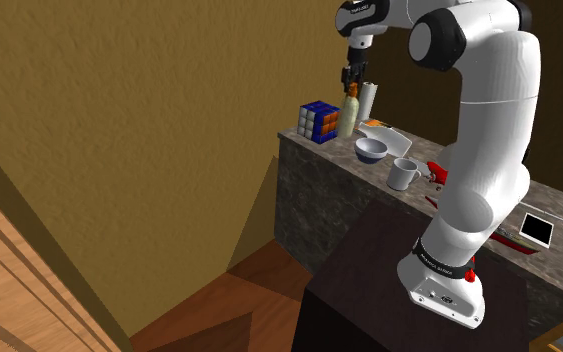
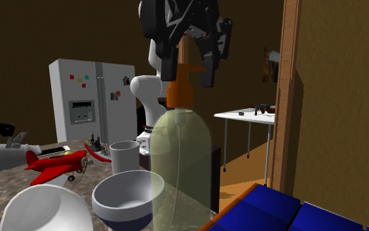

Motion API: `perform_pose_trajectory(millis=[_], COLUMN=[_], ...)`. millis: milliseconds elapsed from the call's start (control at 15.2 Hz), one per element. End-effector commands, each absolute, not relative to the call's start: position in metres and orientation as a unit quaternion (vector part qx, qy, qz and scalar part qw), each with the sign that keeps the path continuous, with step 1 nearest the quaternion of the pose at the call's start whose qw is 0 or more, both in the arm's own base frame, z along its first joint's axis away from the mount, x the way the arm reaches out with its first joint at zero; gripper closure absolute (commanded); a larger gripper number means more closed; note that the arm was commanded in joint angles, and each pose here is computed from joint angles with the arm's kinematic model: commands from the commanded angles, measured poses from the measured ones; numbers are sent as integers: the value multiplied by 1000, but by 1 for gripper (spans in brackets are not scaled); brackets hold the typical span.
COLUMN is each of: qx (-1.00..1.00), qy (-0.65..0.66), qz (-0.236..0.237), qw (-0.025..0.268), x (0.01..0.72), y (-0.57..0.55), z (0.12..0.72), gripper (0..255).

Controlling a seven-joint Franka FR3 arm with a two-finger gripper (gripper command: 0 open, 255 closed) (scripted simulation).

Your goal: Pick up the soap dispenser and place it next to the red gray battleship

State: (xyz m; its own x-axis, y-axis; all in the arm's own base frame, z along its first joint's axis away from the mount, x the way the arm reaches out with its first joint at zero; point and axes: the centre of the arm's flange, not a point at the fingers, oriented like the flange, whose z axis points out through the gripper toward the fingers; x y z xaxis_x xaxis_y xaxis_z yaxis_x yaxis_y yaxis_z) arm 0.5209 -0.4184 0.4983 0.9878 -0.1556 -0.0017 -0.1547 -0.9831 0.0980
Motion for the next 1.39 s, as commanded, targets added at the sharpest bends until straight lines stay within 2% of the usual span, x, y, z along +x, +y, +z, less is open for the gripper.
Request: perform_pose_trajectory(millis=[0, 1188, 1320], qx=[996, 996, 996], qy=[-78, -78, -78], qz=[-5, -5, -5], qw=[49, 49, 49], x=[520, 520, 494], y=[-419, -419, -415], z=[509, 599, 603], gripper=[255, 255, 255])
